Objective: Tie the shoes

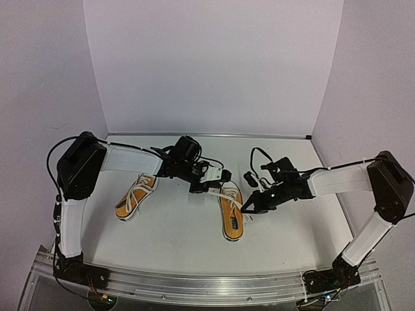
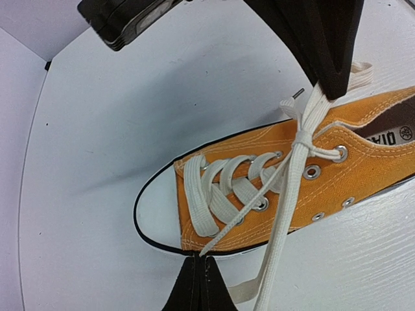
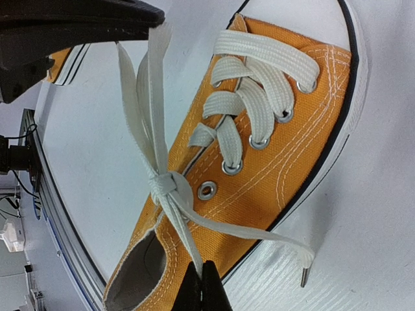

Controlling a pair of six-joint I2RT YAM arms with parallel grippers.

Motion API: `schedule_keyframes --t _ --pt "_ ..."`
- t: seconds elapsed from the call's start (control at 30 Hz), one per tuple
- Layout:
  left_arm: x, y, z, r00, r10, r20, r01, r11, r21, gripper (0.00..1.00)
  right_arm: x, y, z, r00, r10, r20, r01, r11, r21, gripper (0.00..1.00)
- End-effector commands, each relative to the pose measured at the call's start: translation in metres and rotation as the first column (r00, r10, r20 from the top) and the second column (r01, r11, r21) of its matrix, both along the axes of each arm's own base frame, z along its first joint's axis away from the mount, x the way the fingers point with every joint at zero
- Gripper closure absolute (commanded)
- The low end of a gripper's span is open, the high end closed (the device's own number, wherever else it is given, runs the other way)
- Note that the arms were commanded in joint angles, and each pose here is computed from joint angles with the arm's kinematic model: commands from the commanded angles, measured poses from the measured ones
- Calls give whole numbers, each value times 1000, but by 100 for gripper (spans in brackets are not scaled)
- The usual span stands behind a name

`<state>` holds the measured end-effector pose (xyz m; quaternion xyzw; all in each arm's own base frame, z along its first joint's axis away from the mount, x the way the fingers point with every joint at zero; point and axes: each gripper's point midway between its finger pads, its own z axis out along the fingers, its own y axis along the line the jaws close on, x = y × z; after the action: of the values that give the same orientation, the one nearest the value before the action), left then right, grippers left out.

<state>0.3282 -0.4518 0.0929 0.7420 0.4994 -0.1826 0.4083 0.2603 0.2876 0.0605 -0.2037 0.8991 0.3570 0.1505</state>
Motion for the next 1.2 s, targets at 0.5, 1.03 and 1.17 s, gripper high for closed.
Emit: schedule_keyframes --t 0.5,1.03,1.17 --pt "17 15 66 991 130 27 -125 983 -135 71 3 19 25 999 47 12 -48 993 104 98" --pt "38 86 124 654 629 -420 -735 660 -156 0 30 -32 144 944 -130 304 93 986 135 24" --pt "29 117 126 493 695 -522 -838 540 -73 0 13 -29 146 959 -72 274 29 987 160 23"
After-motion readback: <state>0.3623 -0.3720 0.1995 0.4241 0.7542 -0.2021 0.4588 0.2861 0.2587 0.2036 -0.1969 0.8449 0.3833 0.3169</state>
